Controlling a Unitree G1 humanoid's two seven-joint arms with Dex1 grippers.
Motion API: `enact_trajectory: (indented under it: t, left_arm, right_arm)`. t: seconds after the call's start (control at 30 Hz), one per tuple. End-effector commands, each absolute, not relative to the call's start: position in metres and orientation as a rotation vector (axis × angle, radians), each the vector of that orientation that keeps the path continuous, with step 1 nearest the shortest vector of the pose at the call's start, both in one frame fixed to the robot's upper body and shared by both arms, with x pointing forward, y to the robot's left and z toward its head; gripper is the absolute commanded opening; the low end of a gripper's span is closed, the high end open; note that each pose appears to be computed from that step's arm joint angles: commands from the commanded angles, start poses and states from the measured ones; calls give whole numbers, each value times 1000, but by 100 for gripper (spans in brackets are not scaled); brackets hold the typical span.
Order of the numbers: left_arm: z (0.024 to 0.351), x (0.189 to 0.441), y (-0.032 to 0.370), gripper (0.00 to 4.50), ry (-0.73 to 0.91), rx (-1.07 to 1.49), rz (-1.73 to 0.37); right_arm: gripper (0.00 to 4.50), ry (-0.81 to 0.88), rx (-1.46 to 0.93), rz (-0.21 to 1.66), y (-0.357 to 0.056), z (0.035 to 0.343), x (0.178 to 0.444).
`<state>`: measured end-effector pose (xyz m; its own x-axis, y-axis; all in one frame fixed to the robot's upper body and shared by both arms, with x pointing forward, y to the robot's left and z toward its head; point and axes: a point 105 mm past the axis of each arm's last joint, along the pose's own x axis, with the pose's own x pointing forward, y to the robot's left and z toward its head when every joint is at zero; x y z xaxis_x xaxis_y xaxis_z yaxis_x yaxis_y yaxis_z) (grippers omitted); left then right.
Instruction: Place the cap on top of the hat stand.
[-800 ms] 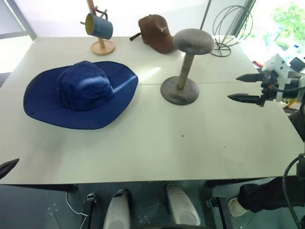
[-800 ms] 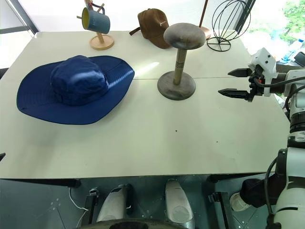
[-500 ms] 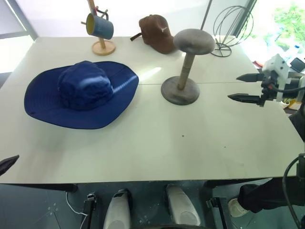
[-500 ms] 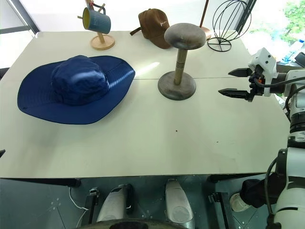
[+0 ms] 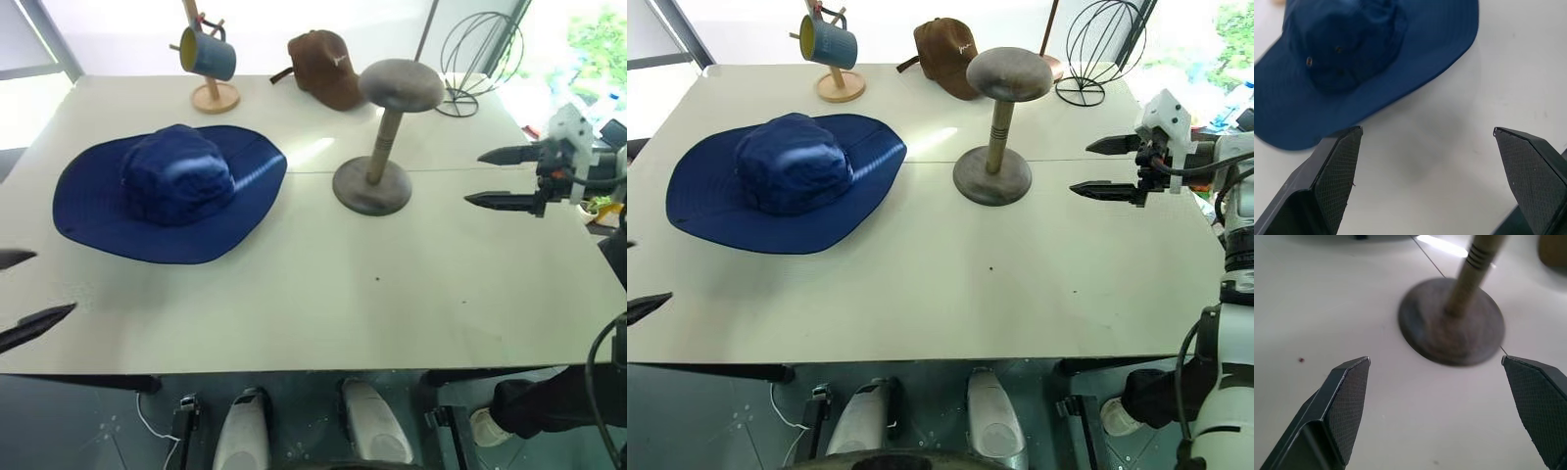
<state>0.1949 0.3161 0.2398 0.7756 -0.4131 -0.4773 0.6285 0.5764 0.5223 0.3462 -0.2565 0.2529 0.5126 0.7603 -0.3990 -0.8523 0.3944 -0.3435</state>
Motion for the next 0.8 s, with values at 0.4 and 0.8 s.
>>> enact_trajectory:
  t: [0.4, 0.8]
  left_arm:
    - [220, 257, 275, 450, 313, 1141, -971]
    - [173, 290, 271, 450, 282, 1461, -1012]
  right_arm:
    - [442, 106, -590, 1246, -199, 284, 279]
    - [442, 64, -558, 1172, -194, 292, 265]
